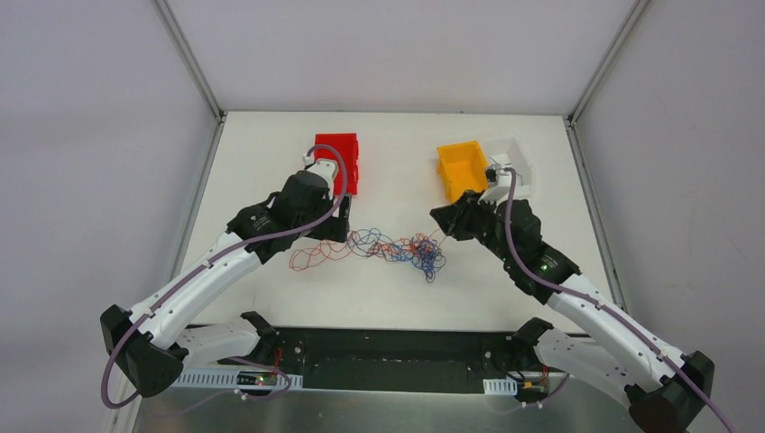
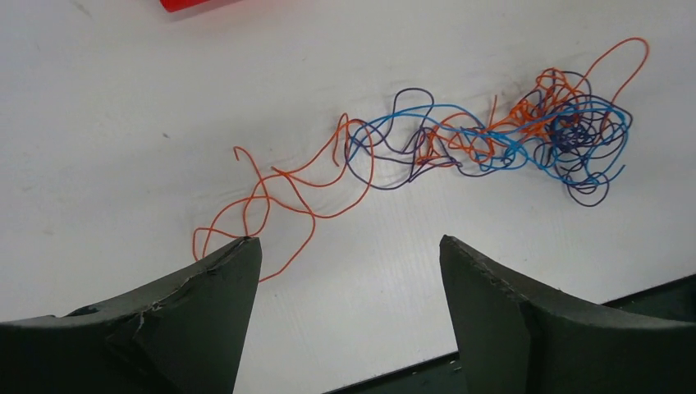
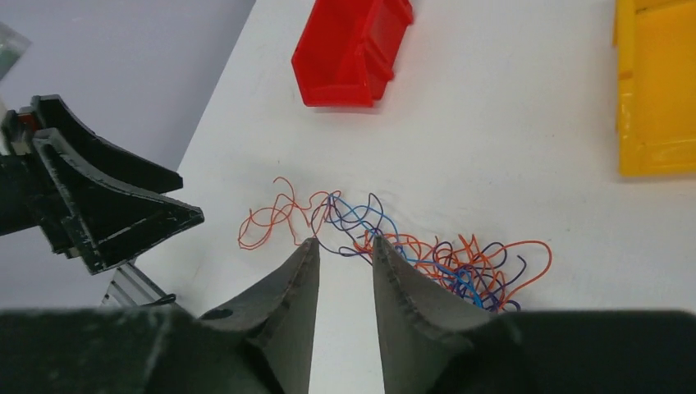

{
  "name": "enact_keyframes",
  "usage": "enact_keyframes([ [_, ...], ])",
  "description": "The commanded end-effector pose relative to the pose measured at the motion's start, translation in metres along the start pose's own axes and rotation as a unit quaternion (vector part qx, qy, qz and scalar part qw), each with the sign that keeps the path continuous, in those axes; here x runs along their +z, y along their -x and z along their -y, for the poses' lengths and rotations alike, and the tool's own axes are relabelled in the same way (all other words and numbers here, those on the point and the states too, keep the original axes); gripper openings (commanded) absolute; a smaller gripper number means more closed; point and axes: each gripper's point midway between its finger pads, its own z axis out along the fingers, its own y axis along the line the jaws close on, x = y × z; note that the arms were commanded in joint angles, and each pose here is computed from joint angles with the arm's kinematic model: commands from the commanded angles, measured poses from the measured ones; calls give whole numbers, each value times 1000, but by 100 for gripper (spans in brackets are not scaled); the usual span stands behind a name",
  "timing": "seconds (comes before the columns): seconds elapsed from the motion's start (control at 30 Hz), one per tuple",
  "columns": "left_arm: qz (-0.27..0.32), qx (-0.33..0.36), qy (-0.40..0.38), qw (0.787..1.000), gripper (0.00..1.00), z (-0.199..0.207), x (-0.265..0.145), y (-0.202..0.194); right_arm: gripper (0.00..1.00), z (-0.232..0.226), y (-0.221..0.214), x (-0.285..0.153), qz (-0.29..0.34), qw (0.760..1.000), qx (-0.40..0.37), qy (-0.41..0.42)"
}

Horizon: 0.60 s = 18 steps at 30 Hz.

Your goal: Untangle the cables

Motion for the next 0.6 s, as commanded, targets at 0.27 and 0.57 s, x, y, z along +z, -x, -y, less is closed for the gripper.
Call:
enact_keyframes([
  [0.27, 27, 11, -117, 993, 76, 45, 7, 12, 53, 50, -90, 21, -234, 965, -42, -112],
  [0.57, 39, 8, -122, 992, 76, 41, 3, 6, 48, 66, -112, 48, -291, 944, -85, -130],
])
